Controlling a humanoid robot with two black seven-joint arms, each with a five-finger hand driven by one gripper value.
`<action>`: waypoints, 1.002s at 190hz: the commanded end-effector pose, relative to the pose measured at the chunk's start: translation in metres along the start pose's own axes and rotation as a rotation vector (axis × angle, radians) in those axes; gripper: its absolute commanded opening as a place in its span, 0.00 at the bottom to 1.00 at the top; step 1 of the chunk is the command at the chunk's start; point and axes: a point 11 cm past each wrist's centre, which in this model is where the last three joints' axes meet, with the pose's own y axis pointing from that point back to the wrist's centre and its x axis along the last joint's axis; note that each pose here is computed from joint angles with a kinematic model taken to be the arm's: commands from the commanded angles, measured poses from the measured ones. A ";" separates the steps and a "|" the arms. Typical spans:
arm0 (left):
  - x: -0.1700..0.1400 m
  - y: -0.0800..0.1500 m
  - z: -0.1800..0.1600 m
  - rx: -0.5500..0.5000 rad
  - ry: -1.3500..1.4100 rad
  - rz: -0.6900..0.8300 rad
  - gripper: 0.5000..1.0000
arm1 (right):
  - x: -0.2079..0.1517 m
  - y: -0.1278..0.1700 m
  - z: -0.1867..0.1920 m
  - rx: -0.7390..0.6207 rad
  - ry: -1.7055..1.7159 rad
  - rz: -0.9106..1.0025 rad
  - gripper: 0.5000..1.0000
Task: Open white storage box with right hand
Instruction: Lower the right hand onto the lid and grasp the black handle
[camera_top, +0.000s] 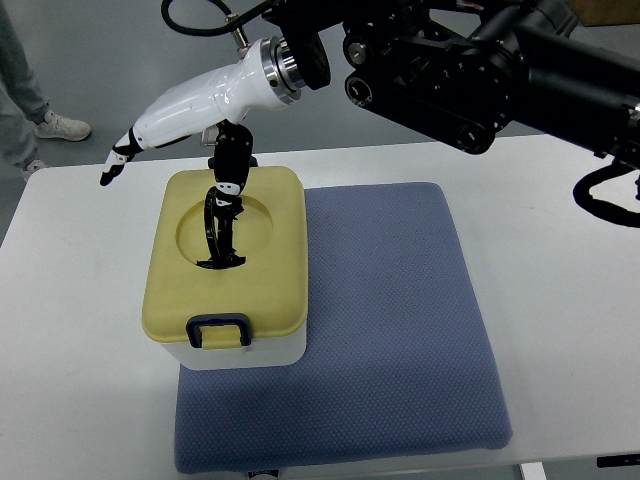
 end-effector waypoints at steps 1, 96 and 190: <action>0.000 0.000 0.000 0.000 0.000 0.000 1.00 | -0.004 -0.002 0.000 -0.009 0.033 -0.020 0.80; 0.000 0.000 0.000 0.000 0.000 0.000 1.00 | -0.037 0.003 0.026 -0.091 0.136 -0.067 0.71; 0.000 0.000 0.000 0.000 0.000 0.000 1.00 | -0.042 0.001 0.007 0.000 0.135 -0.071 0.60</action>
